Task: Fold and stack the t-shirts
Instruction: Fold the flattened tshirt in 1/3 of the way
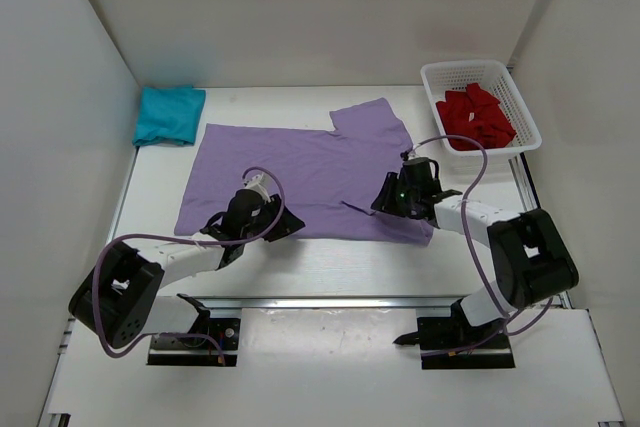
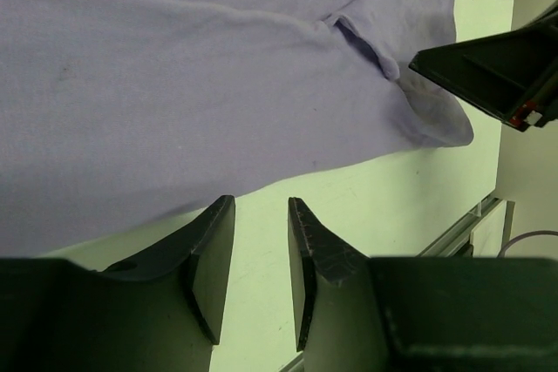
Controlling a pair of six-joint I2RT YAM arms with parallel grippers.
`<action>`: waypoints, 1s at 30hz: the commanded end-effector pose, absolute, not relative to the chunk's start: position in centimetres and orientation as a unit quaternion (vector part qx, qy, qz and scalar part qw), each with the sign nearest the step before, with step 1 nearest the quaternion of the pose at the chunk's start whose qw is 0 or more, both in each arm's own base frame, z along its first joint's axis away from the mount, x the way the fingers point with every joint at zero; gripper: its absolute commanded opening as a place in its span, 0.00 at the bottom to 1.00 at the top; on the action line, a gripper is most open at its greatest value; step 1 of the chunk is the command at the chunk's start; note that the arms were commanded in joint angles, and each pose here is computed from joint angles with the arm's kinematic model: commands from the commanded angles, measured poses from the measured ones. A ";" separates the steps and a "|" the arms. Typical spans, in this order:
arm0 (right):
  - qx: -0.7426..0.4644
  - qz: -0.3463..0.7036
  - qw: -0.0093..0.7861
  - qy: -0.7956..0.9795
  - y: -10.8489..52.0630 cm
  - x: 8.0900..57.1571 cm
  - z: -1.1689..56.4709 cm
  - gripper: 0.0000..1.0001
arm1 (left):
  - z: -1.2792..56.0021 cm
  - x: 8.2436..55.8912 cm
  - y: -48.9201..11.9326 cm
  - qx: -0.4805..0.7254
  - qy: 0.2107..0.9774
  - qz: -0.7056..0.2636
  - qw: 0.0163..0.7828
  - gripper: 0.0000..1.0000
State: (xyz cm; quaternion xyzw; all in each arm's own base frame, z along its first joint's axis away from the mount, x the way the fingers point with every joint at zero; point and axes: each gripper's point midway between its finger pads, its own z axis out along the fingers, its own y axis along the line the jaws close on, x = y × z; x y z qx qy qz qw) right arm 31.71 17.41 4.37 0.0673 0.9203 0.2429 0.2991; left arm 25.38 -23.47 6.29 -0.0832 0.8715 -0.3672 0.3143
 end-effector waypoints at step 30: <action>-0.003 0.210 0.315 0.926 22.5 41.7 6.3 0.01 | 6.2 25.5 -23.2 -0.086 0.866 -0.376 0.319 0.41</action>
